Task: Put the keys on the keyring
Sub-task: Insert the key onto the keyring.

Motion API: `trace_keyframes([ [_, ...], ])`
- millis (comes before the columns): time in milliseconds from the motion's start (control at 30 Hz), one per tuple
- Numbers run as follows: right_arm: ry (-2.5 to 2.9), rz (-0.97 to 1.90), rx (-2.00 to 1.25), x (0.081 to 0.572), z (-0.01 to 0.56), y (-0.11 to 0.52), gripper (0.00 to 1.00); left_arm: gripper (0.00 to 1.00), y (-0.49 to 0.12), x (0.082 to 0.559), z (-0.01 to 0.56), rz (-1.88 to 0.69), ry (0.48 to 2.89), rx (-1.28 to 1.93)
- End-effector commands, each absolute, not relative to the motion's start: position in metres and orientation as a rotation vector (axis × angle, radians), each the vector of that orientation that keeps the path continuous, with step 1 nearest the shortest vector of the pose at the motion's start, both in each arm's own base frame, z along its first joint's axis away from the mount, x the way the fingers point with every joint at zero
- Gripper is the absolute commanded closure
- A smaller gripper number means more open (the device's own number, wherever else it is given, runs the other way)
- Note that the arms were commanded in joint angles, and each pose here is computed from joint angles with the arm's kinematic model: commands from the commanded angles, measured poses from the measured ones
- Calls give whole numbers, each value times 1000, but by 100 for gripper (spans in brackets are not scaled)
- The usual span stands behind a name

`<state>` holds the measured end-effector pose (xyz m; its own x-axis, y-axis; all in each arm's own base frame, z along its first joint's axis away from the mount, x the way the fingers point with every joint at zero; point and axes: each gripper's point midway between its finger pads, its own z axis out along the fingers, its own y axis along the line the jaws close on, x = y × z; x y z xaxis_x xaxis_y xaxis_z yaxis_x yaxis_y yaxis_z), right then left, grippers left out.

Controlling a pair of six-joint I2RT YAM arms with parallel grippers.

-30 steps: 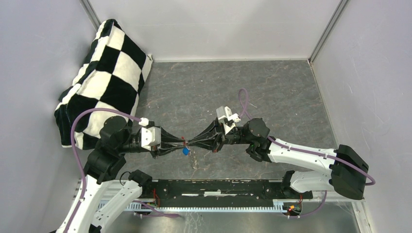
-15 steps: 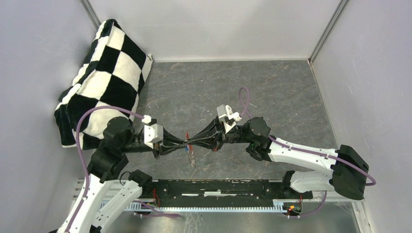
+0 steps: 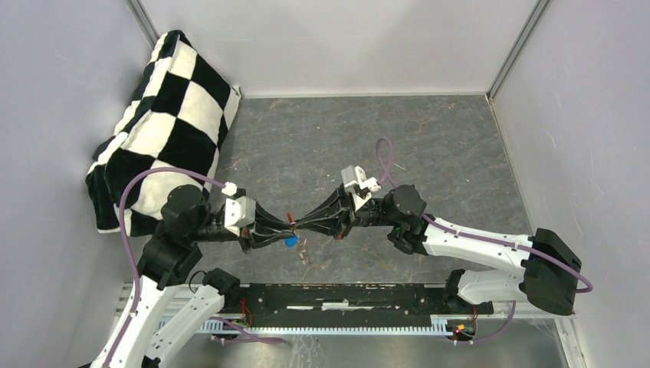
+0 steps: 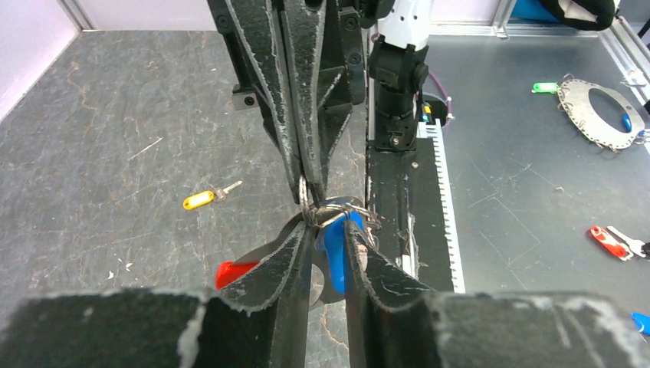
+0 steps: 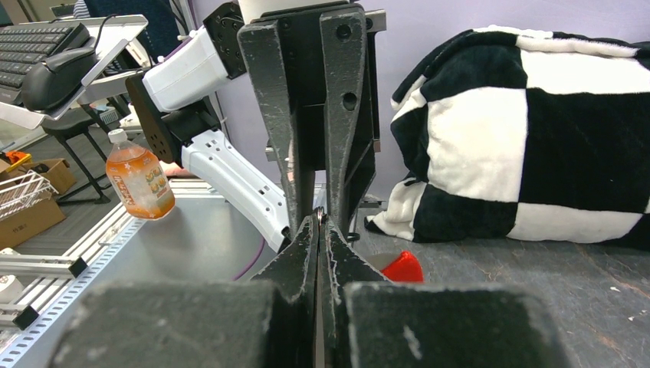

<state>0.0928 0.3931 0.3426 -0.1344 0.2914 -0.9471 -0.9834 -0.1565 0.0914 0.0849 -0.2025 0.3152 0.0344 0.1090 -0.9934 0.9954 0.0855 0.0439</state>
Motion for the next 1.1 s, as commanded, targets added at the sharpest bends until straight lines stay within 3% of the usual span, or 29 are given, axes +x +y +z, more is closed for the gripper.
trace_keyframes([
  [0,894,1507,-977,93,372,389,100,71,-200,73,323,-1062,1227,1295],
  [633,895,1527,-1006,88,368,392,100,69,-201,97,332,-987,1273,1192],
  [767,898,1525,-1021,87,366,393,100,81,-201,98,330,-983,1277,1191],
  [933,916,1527,-1085,84,360,399,100,83,-200,95,328,-979,1271,1214],
  [1067,917,1545,-1143,77,356,403,100,92,-200,95,327,-969,1263,1226],
])
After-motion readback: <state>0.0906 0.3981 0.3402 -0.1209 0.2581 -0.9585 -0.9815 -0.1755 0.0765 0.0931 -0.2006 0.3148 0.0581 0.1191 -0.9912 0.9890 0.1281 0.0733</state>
